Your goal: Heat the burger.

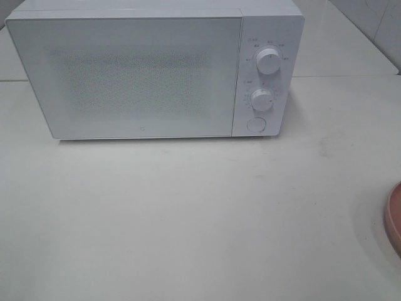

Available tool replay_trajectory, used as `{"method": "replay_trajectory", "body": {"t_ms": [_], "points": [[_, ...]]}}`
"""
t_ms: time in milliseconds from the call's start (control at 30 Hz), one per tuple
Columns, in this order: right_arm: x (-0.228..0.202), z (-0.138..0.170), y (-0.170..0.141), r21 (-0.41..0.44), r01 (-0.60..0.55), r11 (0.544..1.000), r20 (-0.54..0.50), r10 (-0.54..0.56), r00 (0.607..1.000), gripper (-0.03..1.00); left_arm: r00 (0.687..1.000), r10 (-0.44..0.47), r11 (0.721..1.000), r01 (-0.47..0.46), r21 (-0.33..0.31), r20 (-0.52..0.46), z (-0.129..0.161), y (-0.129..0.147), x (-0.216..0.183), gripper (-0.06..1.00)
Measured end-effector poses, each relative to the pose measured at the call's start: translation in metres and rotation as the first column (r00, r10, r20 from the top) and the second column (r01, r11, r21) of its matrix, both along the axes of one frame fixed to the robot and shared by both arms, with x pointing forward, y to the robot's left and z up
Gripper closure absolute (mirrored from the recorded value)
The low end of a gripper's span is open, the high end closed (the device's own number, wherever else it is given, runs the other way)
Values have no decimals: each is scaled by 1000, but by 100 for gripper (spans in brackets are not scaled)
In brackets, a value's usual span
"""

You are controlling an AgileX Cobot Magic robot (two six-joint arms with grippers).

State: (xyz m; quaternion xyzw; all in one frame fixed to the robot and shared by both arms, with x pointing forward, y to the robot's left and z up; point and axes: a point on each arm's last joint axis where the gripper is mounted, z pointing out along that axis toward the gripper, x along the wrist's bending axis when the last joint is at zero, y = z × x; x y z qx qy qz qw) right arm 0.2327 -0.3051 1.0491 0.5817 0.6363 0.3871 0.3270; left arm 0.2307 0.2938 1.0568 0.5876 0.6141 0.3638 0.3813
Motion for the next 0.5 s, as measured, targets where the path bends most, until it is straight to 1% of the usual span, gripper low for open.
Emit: {"method": "replay_trajectory", "body": {"t_ms": [500], "points": [[0,0,0,0,0,1000,0,0,1000,20,1000,0,1000,0,0,1,0,0,0,-4]]}}
